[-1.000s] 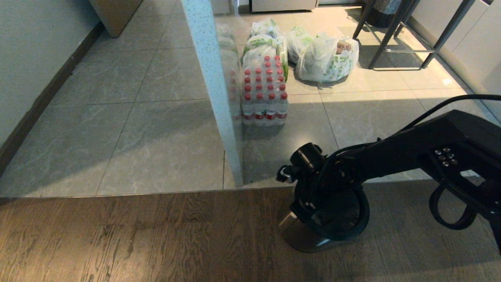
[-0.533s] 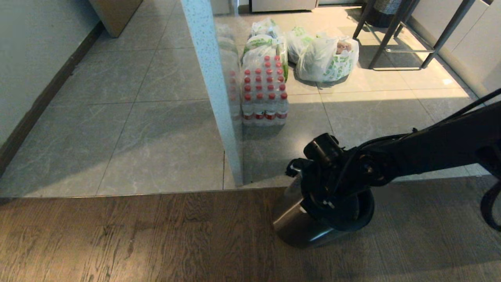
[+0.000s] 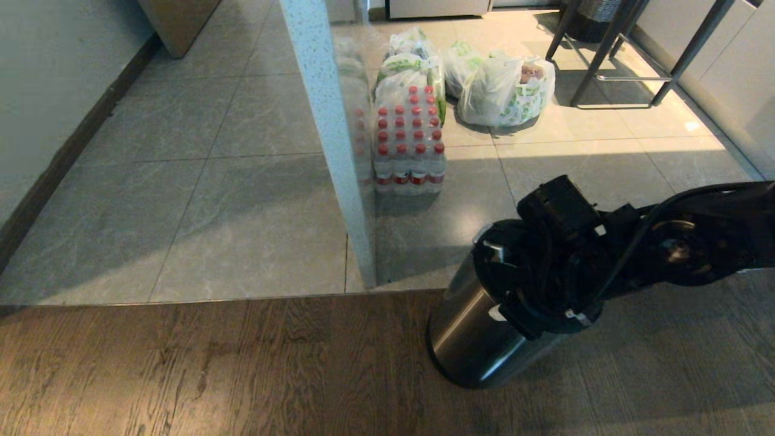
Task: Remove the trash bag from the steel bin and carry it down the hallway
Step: Place the outer trash can on the ground
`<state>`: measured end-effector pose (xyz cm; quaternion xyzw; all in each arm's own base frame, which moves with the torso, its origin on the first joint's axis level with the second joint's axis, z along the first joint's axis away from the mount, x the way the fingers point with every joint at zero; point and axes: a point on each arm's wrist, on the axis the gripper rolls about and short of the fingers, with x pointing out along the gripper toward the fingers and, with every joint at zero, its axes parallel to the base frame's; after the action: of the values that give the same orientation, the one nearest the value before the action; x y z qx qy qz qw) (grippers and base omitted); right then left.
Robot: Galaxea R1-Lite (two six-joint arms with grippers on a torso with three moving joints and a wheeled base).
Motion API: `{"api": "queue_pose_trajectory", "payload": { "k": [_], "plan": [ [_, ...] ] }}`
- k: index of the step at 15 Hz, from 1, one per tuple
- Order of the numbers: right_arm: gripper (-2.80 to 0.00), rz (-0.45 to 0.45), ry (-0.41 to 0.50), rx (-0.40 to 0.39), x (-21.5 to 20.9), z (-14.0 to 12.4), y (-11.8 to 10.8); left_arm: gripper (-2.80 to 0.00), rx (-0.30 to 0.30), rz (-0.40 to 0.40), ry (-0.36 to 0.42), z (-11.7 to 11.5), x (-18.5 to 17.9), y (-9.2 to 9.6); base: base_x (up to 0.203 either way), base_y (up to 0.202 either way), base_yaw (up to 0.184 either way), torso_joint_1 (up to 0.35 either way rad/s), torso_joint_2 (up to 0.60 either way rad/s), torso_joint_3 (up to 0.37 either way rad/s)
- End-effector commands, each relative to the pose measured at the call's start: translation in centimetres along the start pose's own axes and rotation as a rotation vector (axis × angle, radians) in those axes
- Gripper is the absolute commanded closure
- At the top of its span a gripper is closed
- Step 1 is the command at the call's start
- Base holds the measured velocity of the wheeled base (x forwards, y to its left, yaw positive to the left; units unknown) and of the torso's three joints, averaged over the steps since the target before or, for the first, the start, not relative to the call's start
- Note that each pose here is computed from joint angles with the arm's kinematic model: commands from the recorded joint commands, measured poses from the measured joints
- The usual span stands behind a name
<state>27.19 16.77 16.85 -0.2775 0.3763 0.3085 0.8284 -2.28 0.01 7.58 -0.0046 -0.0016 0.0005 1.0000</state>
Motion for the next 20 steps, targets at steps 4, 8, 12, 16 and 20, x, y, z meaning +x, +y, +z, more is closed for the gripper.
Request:
{"api": "queue_pose_trajectory", "payload": {
  "k": [4, 8, 12, 16, 20],
  "plan": [
    [0.00, -0.058, -0.139, -0.029, -8.3, -1.6, 0.4, 0.00, 0.000, 0.000, 0.002, 0.0, 0.0, 0.0, 0.000, 0.000, 0.000, 0.000, 0.00, 0.000],
    [0.00, -0.069, -0.170, -0.033, -13.0, -3.4, 1.0, 0.00, 0.000, 0.000, 0.002, 0.0, 0.0, 0.0, 0.000, 0.000, 0.000, 0.000, 0.00, 0.000],
    [0.00, -0.086, -0.217, -0.033, -16.0, -4.6, 1.4, 0.00, 0.000, 0.000, 0.002, 0.0, 0.0, 0.0, 0.000, 0.000, 0.000, 0.000, 0.00, 0.000],
    [0.00, -0.114, -0.289, -0.032, -18.6, -5.4, 1.6, 0.00, 0.000, 0.000, 0.000, 0.0, 0.0, 0.0, 0.000, 0.000, 0.000, 0.000, 0.00, 0.000],
    [0.00, -0.146, -0.359, -0.030, -20.9, -6.6, 2.0, 0.00, 0.000, 0.000, 0.002, 0.0, 0.0, 0.0, 0.000, 0.000, 0.000, 0.000, 0.00, 0.000]
  ]
}}
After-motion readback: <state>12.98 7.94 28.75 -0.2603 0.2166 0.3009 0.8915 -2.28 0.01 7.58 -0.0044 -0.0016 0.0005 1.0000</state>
